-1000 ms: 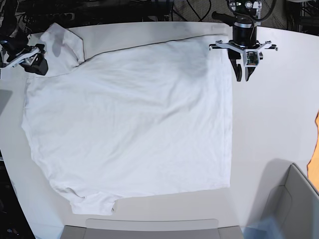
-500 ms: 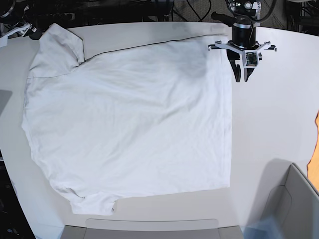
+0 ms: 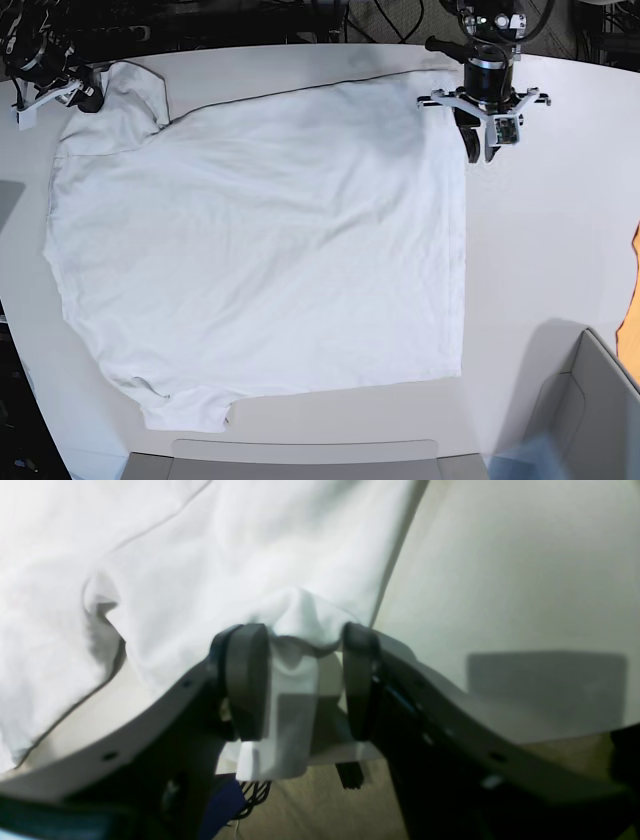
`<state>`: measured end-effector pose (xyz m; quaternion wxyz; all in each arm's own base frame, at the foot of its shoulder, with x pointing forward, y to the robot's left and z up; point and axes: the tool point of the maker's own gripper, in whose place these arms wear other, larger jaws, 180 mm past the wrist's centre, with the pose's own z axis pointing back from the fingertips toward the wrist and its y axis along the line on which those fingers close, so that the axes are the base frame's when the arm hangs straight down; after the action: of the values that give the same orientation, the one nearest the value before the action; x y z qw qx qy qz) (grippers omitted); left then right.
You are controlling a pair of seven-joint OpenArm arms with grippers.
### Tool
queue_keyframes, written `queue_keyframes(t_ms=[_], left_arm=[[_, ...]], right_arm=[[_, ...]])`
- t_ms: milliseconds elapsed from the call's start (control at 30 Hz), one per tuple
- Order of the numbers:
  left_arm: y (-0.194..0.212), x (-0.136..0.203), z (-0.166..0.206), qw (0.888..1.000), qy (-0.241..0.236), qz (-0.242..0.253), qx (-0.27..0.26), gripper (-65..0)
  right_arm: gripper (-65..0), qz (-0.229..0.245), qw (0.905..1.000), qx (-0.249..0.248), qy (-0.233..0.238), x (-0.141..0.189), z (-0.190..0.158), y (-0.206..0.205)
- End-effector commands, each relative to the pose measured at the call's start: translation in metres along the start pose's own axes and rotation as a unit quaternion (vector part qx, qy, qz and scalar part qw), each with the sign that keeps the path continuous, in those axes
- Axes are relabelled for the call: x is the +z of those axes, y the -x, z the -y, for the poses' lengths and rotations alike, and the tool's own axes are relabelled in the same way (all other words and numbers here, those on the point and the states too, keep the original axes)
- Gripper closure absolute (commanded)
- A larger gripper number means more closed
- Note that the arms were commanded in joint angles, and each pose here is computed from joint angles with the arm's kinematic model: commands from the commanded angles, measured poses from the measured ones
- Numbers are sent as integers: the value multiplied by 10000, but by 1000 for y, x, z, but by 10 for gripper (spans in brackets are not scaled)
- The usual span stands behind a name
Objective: Fold the T-shirt properly
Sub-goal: 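Grasp the shirt edge with both grippers at each shoulder corner, then lift the shoulder edge with both grippers and fold it over the shirt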
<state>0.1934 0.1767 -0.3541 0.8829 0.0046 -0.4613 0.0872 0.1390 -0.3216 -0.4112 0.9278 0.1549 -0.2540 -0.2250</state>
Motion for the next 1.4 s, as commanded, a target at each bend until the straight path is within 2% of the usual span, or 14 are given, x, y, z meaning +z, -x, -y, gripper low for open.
queue_keyframes(t_ms=[0, 100, 200, 300, 400, 500, 600, 733, 867, 1033, 1167, 1267, 1333, 1367], left_arm=[[-6, 3, -9, 9994, -40, 53, 349, -184], [12, 11, -31, 9852, 25, -409, 1666, -204], [10, 16, -49, 9757, 126, -611, 2101, -204], [24, 20, -50, 9679, 335, -1130, 2220, -204], [42, 23, -43, 9553, 547, -1648, 2391, -204], [51, 24, -39, 9449, 662, -1811, 2645, -204], [61, 24, -31, 9378, 1016, -1899, 2722, -204], [100, 22, -46, 9249, 810, -2282, 2932, -204], [106, 15, -46, 9204, 798, -2332, 3035, -204], [107, 21, -23, 9180, 1088, -2442, 2930, -204], [117, 24, 11, 9085, 1475, -2708, 2820, -204], [127, 25, 17, 9036, 1499, -2824, 2851, -198], [130, 19, 14, 9024, 1461, -2841, 2891, -162], [130, 15, 13, 9021, 1439, -2838, 2914, -131]], right_arm=[[-249, -351, 9992, 76, 189, 1, 8, 14], [-249, -360, 9991, 106, 186, 1, 7, 14], [-249, -355, 9991, 99, 198, 2, 8, 14], [-249, -356, 9991, 119, 215, 3, 9, 13], [-249, -341, 9991, 130, 192, 2, 8, 11], [-249, -342, 9991, 144, 180, 1, 6, 11], [-249, -378, 9990, 162, 157, -1, 5, 13], [-249, -406, 9989, 184, 142, -2, 3, 14], [-249, -408, 9989, 194, 136, -2, 3, 14], [-249, -365, 9991, 202, 105, -4, 0, 10], [-249, -340, 9992, 207, 76, -5, -2, 7], [-247, -313, 9993, 212, 61, -6, -3, 5], [-211, -293, 9992, 260, 14, -8, -8, 2], [-169, -303, 9990, 313, -28, -10, -12, 1]])
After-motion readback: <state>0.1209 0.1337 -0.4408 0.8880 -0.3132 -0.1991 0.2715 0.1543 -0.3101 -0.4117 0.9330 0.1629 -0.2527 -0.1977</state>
